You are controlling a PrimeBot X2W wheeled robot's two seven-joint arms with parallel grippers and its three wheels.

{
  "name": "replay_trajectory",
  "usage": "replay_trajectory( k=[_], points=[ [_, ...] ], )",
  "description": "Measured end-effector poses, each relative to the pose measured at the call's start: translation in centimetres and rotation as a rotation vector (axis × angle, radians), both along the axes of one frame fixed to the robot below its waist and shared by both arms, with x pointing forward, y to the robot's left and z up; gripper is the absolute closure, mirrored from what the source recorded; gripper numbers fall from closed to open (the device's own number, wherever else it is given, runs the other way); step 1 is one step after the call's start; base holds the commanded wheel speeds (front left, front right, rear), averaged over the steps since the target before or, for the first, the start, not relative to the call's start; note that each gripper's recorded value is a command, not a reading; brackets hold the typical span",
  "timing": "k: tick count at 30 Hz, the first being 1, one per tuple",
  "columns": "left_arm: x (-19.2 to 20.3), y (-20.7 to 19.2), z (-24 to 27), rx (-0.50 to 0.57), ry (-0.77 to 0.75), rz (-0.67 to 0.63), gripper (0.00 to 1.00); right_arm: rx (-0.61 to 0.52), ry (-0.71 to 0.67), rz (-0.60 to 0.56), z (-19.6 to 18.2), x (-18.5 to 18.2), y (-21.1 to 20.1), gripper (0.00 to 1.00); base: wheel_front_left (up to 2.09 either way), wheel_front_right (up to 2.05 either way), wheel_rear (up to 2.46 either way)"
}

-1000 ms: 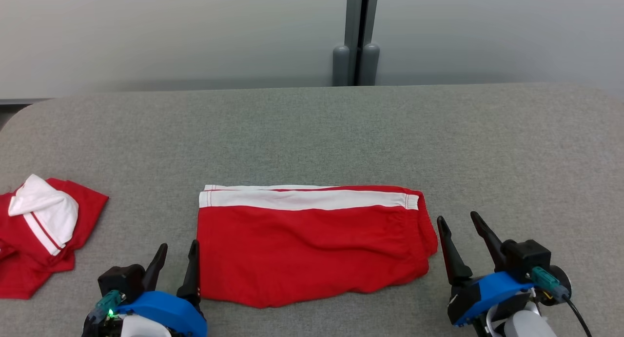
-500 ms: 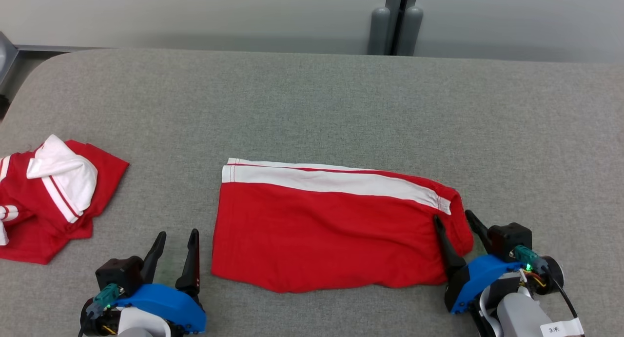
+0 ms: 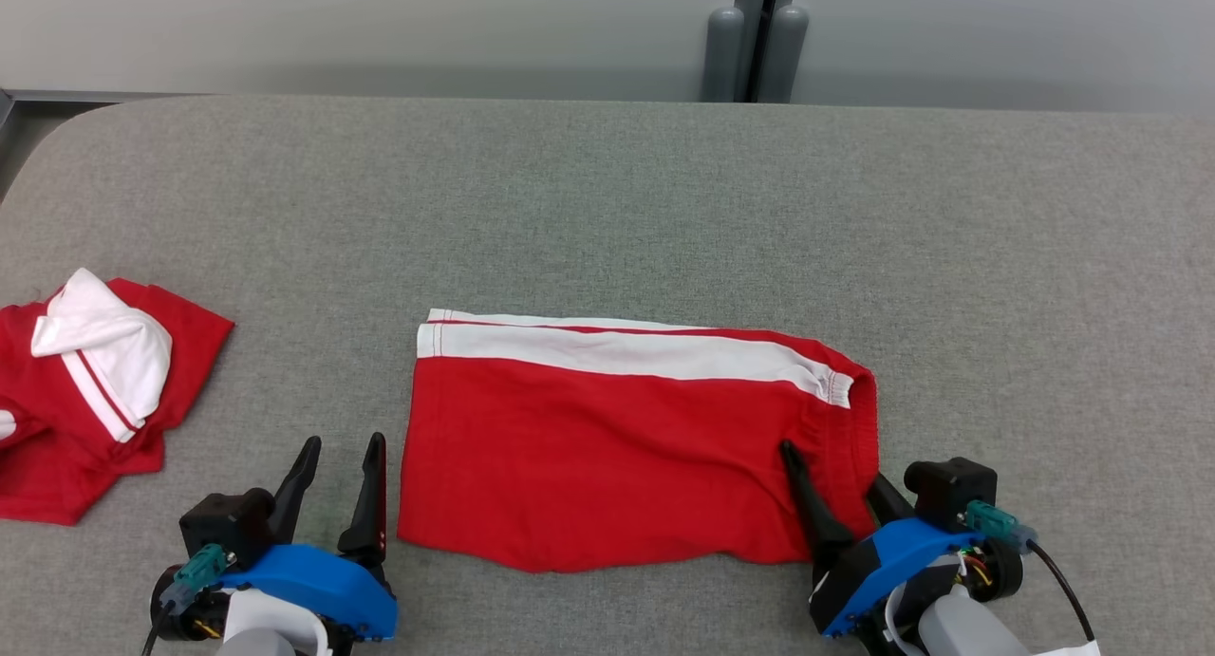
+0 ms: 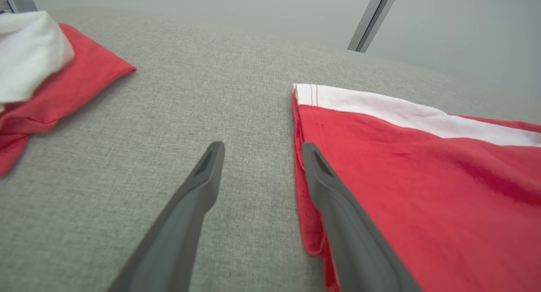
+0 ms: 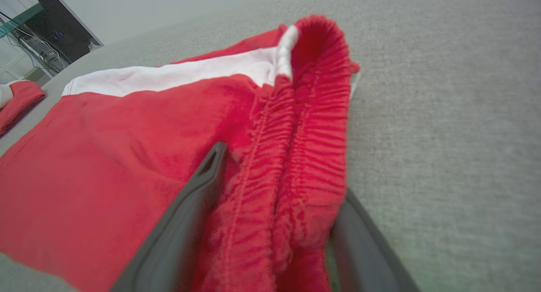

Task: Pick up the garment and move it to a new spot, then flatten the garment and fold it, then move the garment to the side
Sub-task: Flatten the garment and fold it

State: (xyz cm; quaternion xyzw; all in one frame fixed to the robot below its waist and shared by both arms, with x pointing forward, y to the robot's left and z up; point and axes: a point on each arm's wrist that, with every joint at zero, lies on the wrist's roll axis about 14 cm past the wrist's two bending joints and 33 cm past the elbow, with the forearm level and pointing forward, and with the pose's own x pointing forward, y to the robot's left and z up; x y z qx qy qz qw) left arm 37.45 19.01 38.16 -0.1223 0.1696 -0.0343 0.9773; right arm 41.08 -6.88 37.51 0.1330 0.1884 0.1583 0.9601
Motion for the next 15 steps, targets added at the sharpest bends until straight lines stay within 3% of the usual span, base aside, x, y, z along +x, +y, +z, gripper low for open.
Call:
replay_trajectory(
  k=[2,3,5,15],
  points=[
    [0.1,-0.1,0.2,-0.001,-0.006,-0.003,0.00,0.025,0.003,-0.010,0.2,-0.1,0.1,0.33,0.00,0.00,0.00],
    [0.1,-0.2,0.3,0.000,-0.010,-0.006,0.00,0.029,0.002,-0.010,0.2,-0.1,0.2,0.49,0.00,0.00,0.00],
    [0.2,-0.3,0.6,0.003,-0.020,-0.012,0.00,0.039,0.002,-0.025,0.4,0.0,-0.1,1.00,0.00,0.00,0.00],
    [-0.4,-1.6,0.2,-0.002,-0.011,-0.051,0.00,0.081,-0.006,-0.251,1.0,-0.4,-6.2,1.00,0.00,0.00,0.00]
  ],
)
